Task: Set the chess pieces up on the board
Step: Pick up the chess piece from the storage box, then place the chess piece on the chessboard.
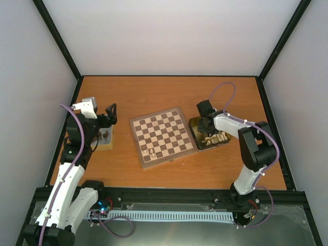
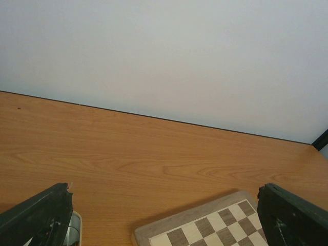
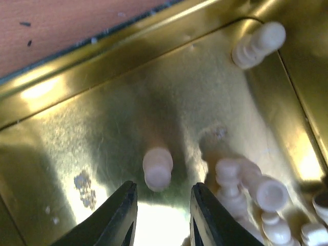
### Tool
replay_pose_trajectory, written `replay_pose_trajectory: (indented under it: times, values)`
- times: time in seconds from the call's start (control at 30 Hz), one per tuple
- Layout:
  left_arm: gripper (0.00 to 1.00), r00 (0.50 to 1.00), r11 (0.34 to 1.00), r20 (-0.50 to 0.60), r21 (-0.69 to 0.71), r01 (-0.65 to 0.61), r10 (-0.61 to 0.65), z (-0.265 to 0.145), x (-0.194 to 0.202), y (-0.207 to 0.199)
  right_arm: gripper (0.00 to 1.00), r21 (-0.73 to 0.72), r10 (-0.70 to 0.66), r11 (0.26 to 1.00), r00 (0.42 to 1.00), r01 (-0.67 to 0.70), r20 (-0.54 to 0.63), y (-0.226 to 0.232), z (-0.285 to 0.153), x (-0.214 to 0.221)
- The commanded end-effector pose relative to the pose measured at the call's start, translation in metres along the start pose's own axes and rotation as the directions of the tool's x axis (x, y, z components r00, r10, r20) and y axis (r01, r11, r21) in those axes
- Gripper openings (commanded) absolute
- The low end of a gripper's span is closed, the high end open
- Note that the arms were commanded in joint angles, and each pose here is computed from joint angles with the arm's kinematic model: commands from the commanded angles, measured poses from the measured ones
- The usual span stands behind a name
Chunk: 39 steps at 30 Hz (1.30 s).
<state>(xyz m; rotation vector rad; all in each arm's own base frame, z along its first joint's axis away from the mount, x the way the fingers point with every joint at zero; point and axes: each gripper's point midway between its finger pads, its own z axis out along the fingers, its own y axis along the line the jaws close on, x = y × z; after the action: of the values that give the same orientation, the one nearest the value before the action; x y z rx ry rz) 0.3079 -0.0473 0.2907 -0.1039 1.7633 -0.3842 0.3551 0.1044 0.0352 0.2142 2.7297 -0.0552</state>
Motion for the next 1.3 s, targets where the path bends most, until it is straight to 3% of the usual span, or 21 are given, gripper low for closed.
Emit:
replay_pose_trajectory:
  times: [0.0, 0.1, 0.33, 0.7, 0.93, 1.27]
  values:
    - [1.0, 0.999, 1.0, 0.043, 0.02, 0.004, -0.005, -0.003, -0.017, -0.007, 0.3, 0.02, -0.005, 1.0, 0.997, 0.003, 0.073, 0.0, 0.006, -0.029]
    - [1.0, 0.999, 1.0, 0.045, 0.02, 0.003, -0.004, -0.004, -0.018, -0.007, 0.28, 0.03, -0.016, 0.999, 0.997, 0.014, 0.078, 0.0, 0.011, -0.035]
    - [1.0, 0.999, 1.0, 0.046, 0.018, 0.004, -0.005, -0.004, -0.018, -0.007, 0.09, 0.04, -0.036, 0.999, 0.997, 0.034, 0.072, -0.002, 0.009, -0.035]
    - [1.0, 0.999, 1.0, 0.043, 0.023, 0.003, -0.004, -0.003, -0.017, -0.008, 0.09, -0.12, -0.002, 0.993, 0.991, 0.018, 0.136, 0.025, -0.065, -0.032]
    - [1.0, 0.999, 1.0, 0.043, 0.027, 0.004, -0.005, -0.004, -0.017, -0.009, 0.11, -0.268, -0.097, 0.953, 0.983, 0.137, 0.159, 0.099, -0.102, -0.009]
    - [1.0, 0.999, 1.0, 0.047, 0.027, 0.004, -0.005, -0.005, -0.017, -0.009, 0.11, -0.417, -0.366, 0.832, 0.927, 0.365, 0.082, 0.222, -0.103, 0.081]
